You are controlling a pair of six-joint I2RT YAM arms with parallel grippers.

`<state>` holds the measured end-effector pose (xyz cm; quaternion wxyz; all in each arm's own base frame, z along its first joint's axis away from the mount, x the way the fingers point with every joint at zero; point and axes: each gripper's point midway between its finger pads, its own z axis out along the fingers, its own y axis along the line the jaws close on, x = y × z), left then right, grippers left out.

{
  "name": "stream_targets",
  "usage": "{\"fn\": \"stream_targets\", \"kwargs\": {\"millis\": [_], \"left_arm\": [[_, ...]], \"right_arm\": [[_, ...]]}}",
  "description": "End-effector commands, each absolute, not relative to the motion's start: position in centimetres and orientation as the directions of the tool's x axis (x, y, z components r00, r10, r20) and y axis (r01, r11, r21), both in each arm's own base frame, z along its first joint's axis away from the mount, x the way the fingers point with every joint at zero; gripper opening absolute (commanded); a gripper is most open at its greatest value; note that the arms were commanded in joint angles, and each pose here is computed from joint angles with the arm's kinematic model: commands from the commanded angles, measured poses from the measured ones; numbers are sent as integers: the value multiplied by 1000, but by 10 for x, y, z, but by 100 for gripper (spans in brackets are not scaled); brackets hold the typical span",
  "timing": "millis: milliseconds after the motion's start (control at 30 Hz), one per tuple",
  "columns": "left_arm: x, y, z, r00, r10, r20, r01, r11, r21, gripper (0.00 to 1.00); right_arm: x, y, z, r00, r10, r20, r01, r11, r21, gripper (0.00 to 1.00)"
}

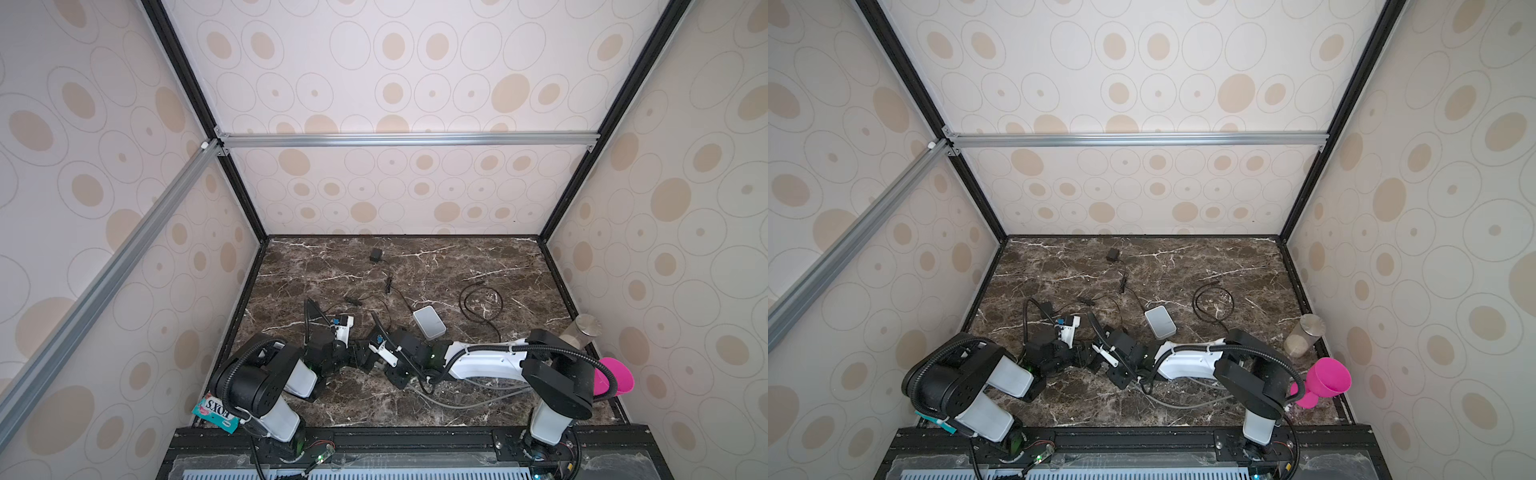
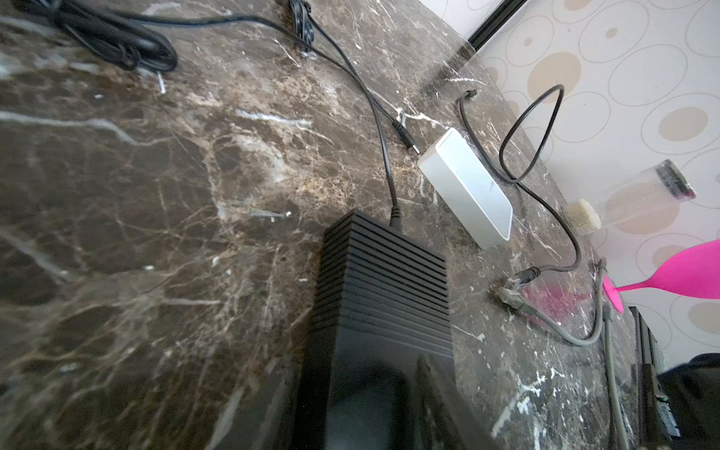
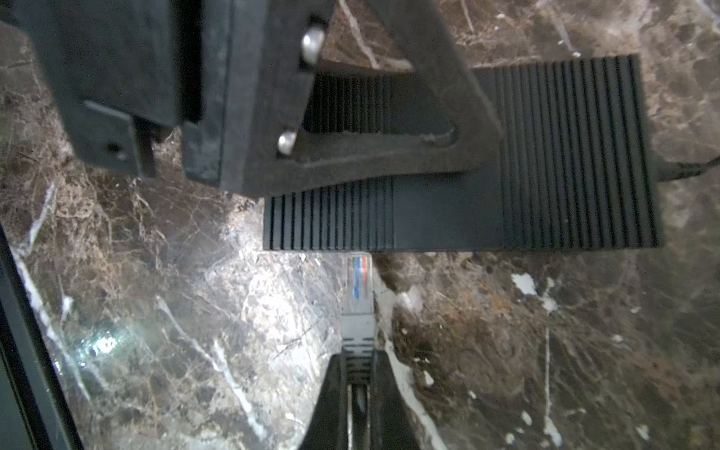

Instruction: Insert the plug into the switch port

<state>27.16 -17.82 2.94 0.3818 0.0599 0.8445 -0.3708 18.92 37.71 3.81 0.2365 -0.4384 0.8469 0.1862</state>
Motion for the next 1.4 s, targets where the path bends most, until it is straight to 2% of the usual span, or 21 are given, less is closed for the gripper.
{"fn": "stream_targets", "kwargs": {"millis": [0, 800, 1367], "left_arm": [[264, -174, 9, -756, -166, -634, 326, 743, -584, 49], [263, -175, 7, -762, -164, -627, 323, 742, -587, 49], [263, -176, 7, -763, -162, -626, 326, 740, -588, 49]], "right_arm": [[188, 385, 38, -505, -653, -565, -832, 543, 116, 0], [192, 395, 47, -505, -629, -591, -828, 547, 125, 0], [204, 388, 50, -506, -627, -592, -805, 590, 62, 0]]}}
